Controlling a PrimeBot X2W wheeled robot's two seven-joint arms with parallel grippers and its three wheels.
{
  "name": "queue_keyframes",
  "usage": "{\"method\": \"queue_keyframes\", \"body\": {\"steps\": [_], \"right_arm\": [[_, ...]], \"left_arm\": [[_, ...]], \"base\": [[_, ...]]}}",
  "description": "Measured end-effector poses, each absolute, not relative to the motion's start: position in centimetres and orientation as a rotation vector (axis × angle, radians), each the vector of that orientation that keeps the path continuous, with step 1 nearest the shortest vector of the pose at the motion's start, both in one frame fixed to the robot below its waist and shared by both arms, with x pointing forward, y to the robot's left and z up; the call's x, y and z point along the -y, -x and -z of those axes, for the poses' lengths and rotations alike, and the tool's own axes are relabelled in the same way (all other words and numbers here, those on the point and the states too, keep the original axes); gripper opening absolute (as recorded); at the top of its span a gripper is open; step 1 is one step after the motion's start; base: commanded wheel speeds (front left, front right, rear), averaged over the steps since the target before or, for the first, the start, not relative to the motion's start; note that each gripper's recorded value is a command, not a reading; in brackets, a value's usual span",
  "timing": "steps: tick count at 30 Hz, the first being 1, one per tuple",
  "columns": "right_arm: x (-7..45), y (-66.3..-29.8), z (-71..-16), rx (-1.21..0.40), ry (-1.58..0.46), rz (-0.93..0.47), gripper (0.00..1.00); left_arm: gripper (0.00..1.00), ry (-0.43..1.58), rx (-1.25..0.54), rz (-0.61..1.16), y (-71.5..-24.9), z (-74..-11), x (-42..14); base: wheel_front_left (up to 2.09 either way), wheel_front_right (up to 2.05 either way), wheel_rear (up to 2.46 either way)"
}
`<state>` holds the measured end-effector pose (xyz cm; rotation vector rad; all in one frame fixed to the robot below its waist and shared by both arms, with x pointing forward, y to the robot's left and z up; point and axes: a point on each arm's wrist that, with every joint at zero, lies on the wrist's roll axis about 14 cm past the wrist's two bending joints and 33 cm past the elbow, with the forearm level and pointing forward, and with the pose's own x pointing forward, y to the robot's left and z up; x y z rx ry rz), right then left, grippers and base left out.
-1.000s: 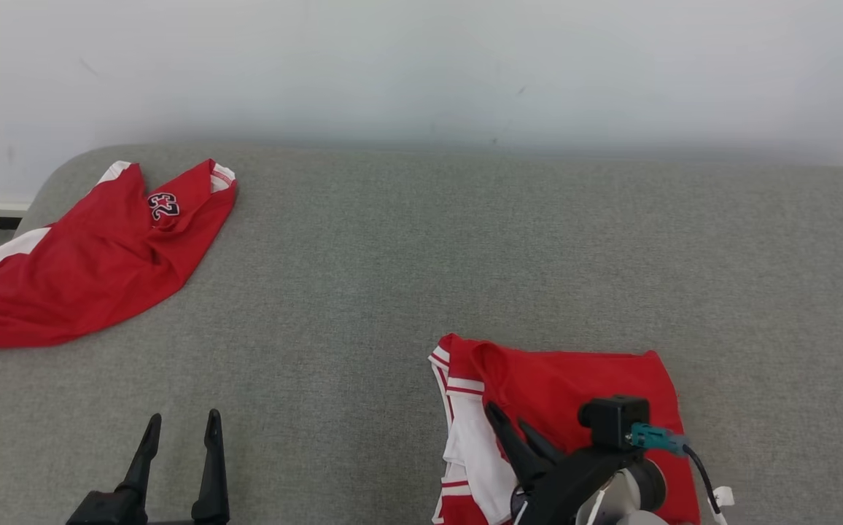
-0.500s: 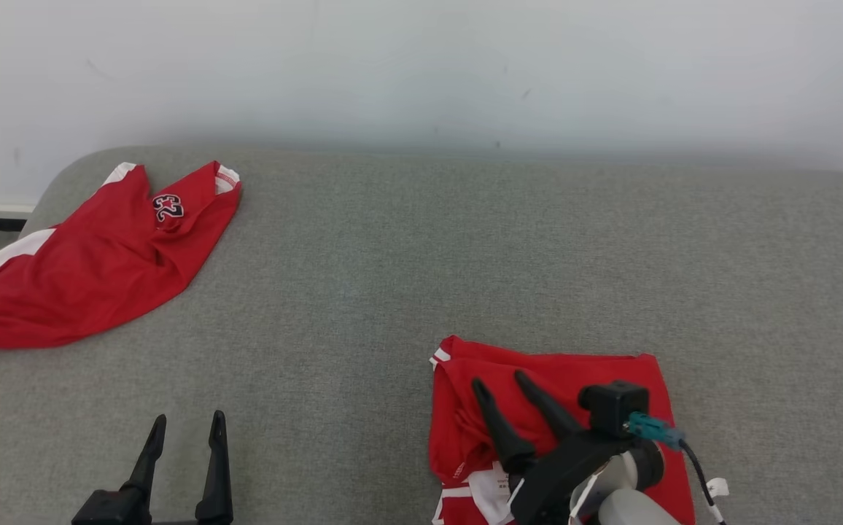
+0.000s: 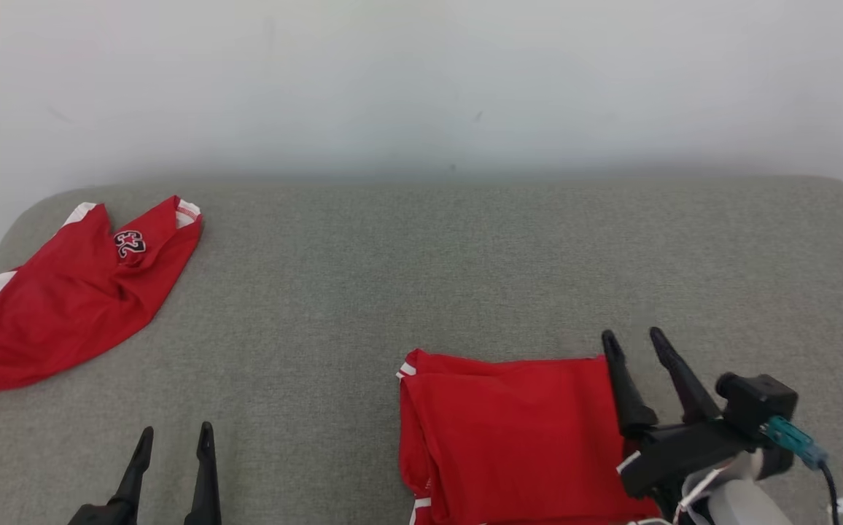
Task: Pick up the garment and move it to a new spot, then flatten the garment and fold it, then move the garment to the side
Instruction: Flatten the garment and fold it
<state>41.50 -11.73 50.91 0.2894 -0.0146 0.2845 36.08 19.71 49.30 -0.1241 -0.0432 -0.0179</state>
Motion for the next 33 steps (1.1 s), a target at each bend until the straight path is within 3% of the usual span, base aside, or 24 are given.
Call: {"method": "queue_keyframes", "body": {"steps": [10, 33], "right_arm": [[16.0, -38.6, -52.0, 0.096, -0.242, -0.172, 1.0], [17.1, -34.4, -50.6, 0.083, -0.237, -0.098, 1.0]], "left_arm": [[1.0, 0.103, 0.083, 0.04, -36.8, -50.6, -19.2], [1.0, 0.021, 0.106, 0.04, -34.7, -51.4, -19.6]], "base": [[0.0, 0.0, 0.0], [0.0, 0.0, 0.0]]}}
